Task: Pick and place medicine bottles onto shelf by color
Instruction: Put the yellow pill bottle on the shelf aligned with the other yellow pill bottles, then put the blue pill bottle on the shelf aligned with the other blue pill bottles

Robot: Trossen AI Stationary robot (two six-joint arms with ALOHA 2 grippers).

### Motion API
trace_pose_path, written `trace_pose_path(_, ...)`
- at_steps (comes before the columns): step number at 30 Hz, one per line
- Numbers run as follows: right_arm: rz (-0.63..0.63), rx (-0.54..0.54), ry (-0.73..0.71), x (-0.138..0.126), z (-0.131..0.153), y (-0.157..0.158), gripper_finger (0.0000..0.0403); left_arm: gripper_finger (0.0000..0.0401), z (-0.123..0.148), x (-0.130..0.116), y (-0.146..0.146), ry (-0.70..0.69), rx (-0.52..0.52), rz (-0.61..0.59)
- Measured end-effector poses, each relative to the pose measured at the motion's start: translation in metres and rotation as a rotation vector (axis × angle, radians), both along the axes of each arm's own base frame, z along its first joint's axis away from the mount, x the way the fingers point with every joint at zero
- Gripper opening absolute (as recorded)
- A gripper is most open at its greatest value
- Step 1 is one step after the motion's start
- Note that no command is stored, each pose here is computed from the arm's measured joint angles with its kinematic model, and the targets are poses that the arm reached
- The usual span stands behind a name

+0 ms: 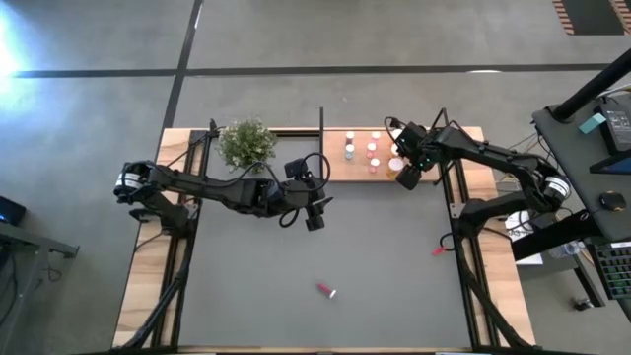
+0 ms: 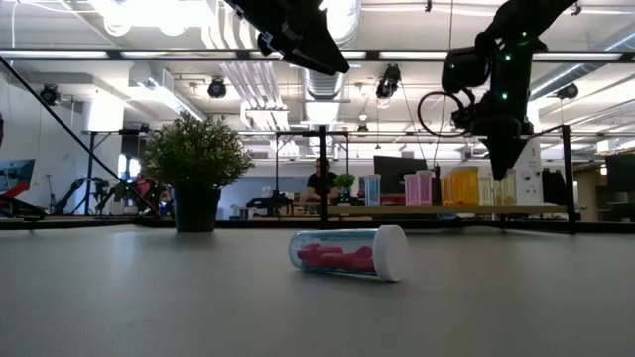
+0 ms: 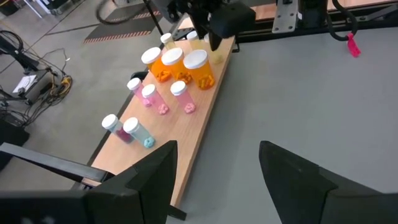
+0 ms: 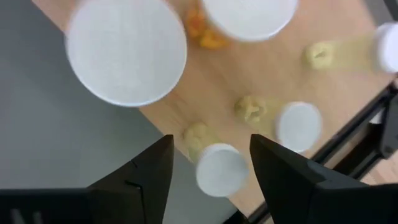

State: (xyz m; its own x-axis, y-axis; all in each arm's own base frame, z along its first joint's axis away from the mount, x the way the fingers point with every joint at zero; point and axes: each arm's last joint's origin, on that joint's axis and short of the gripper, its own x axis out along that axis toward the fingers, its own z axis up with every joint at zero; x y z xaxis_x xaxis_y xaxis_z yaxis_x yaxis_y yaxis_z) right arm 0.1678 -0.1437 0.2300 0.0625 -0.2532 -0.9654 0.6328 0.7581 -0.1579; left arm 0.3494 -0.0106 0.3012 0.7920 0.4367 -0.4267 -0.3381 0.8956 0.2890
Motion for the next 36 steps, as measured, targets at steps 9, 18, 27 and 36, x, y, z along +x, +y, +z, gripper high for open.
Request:
trace_pose_path(9,-0.035,-0.058,-0.083,0.007,0.055,-0.006,0.0206,0.0211,0.000,0.000,0.000,-0.009,-0.019,0.010)
trace_pose_path(18,-0.053,-0.067,-0.291,0.024,0.108,0.016,0.0206,0.0211,-0.005,0.000,-0.004,0.021,-0.100,-0.109)
trace_pose_path(27,0.056,-0.036,-0.421,0.053,0.123,0.087,0.0206,0.0211,-0.019,-0.002,-0.020,0.097,-0.230,-0.267)
trace_pose_path(36,0.206,-0.014,-0.471,0.061,0.123,0.162,0.0206,0.0211,-0.048,-0.012,-0.059,0.183,-0.242,-0.403)
